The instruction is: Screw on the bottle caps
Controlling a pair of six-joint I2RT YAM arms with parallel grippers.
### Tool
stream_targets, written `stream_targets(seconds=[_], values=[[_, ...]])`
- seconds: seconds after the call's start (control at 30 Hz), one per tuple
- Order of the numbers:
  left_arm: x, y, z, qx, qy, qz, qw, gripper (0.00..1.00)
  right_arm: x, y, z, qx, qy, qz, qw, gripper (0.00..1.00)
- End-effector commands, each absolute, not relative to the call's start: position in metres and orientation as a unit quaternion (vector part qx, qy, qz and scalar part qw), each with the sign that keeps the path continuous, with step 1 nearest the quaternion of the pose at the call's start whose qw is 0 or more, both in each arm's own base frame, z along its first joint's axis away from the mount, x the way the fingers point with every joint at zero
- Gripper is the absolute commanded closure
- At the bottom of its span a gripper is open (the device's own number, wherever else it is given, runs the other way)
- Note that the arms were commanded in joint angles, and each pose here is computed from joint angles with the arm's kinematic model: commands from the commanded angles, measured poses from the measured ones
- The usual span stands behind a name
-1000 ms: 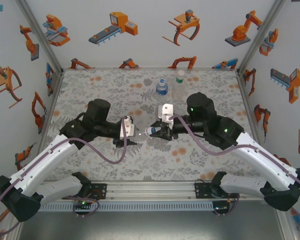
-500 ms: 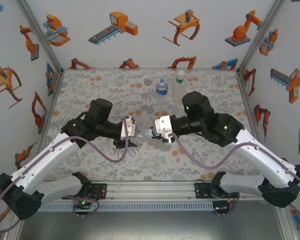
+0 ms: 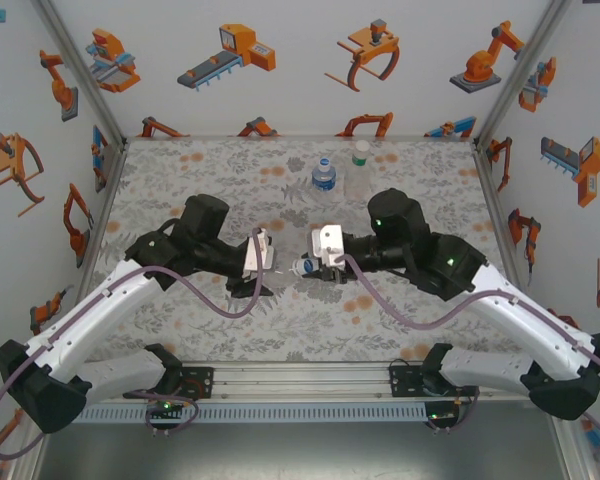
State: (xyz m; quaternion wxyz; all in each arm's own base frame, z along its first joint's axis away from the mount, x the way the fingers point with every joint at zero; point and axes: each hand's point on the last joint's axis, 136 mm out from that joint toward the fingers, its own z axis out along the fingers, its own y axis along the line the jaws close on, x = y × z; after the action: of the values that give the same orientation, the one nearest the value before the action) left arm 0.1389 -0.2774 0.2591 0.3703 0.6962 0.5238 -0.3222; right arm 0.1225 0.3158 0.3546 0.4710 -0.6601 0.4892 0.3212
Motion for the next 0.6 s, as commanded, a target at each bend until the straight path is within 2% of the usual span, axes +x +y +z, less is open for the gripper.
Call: stream_targets(seconds=[0.0,0.23,0.5,0.57], values=[[0.141,-0.289,0.301,0.696,0.469,-0.329,0.432,1.00,0.132,0.323,0.339,-0.554,0.608,0.387,0.417,0.89],[0.148,-0.290,0.293,0.700,0.475,-0.316,0.430,1.00,0.167,0.313,0.320,-0.282,0.779,0.443,0.343,0.90],[0.154,-0.292,0.295,0.689,0.471,-0.313,0.454,1.00,0.188,0.308,0.293,0.022,0.814,0.532,0.232,0.90],[0.156,-0.293,0.293,0.686,0.471,-0.314,0.456,1.00,0.192,0.307,0.276,0.091,0.815,0.537,0.196,0.93]])
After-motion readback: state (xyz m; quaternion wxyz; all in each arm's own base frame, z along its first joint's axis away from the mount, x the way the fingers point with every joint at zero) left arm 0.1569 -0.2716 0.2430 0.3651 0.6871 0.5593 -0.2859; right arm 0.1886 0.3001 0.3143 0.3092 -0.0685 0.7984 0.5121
